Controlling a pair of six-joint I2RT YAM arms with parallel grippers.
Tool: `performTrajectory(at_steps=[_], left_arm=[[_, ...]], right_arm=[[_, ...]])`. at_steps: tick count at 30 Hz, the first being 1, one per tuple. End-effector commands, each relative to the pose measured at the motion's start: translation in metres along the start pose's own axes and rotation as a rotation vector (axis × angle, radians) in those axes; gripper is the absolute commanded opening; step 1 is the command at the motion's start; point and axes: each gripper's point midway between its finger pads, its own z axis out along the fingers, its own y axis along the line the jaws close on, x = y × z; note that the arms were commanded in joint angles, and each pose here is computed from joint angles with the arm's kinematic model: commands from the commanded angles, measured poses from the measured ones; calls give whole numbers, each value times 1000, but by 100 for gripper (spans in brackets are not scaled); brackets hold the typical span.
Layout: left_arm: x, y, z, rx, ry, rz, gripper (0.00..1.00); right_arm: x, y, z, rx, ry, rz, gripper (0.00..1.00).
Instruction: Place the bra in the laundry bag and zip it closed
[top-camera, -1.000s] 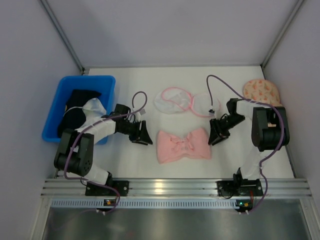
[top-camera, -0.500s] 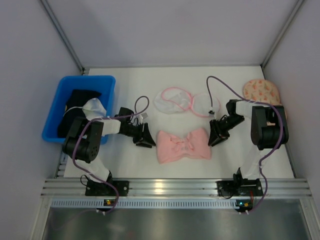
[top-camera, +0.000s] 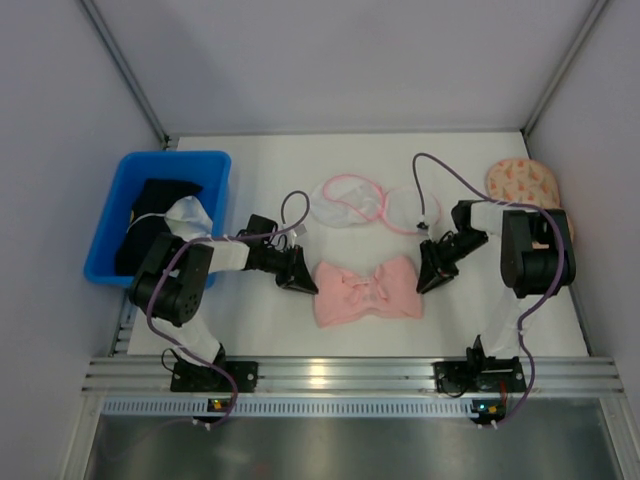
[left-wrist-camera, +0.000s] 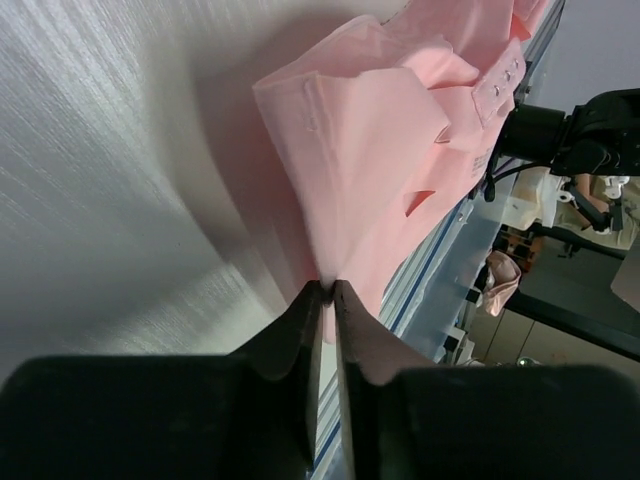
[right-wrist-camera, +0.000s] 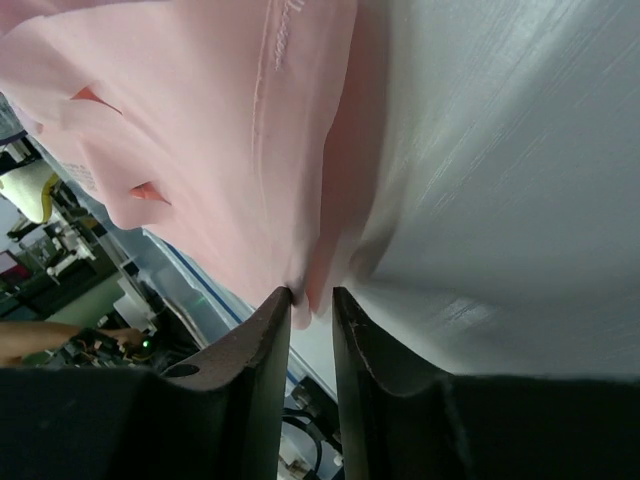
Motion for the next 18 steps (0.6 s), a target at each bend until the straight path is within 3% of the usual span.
performTrajectory(at_steps=[1, 3, 6, 18], left_arm=[[-9, -13, -2, 53, -24, 55, 12], [-9, -14, -4, 50, -32, 62, 1], [-9, -23, -10, 51, -55, 83, 0], [-17, -81, -47, 69, -160, 89, 0]], right_arm=[[-11, 3, -3, -27, -52, -30, 22], [-13, 6, -5, -29, -62, -40, 13], [-16, 13, -10, -46, -77, -55, 1], [-24, 52, -29, -139, -133, -88, 0]])
